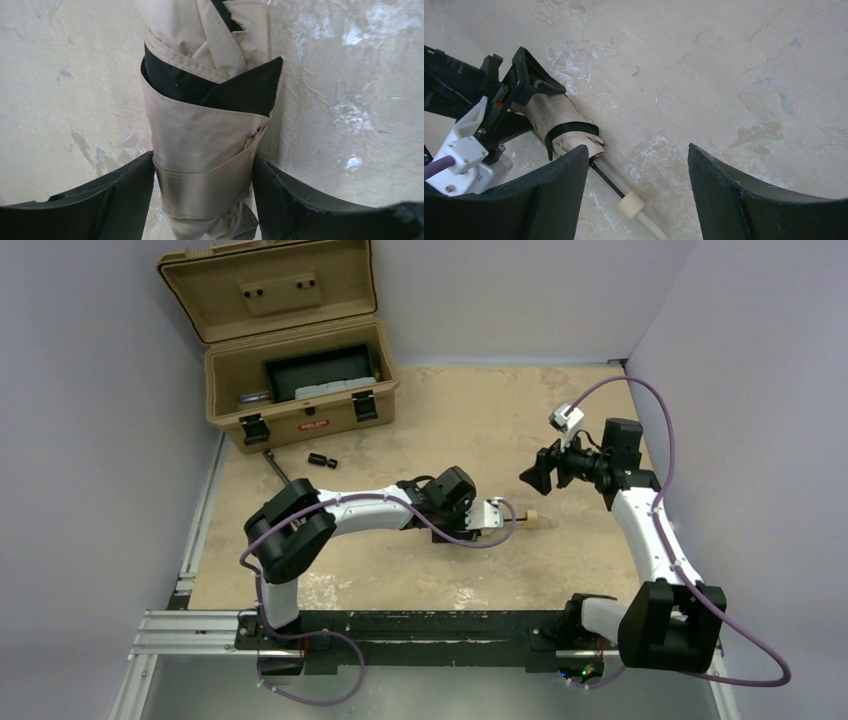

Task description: Put away the umbrella

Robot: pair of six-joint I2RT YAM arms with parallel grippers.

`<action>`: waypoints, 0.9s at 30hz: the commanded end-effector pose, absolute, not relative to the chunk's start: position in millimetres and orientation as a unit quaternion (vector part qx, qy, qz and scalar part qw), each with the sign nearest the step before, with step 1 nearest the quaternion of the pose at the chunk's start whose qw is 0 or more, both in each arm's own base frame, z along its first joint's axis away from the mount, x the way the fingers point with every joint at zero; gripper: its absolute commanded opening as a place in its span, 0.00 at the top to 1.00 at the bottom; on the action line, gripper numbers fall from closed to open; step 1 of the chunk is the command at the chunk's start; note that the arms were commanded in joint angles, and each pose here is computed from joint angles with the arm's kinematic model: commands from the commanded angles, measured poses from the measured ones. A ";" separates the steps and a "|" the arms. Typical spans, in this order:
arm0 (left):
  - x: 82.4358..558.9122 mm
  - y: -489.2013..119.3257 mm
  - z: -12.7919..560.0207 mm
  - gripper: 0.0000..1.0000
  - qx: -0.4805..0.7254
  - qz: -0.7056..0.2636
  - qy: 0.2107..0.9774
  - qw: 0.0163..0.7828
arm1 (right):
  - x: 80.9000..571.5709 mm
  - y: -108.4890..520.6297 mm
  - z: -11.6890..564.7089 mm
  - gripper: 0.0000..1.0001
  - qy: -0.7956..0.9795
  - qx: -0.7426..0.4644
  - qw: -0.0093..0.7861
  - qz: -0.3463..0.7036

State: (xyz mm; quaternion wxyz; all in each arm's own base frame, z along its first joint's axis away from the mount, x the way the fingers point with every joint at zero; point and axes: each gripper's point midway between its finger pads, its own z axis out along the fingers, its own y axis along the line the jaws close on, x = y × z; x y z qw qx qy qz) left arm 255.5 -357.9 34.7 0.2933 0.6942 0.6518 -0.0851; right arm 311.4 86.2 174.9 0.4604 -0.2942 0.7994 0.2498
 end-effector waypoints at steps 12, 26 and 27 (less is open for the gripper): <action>254.5 -352.5 26.1 0.72 0.588 -0.076 0.755 0.279 | 328.8 59.1 182.0 0.34 0.828 -0.296 0.440 0.182; 221.4 -361.4 9.4 0.91 0.413 -0.154 0.872 0.211 | 353.5 -4.8 69.7 0.83 0.937 -0.165 0.281 0.128; 220.7 -362.0 8.5 0.91 0.410 -0.156 0.874 0.210 | 358.4 -9.8 66.3 0.84 0.940 -0.159 0.279 0.115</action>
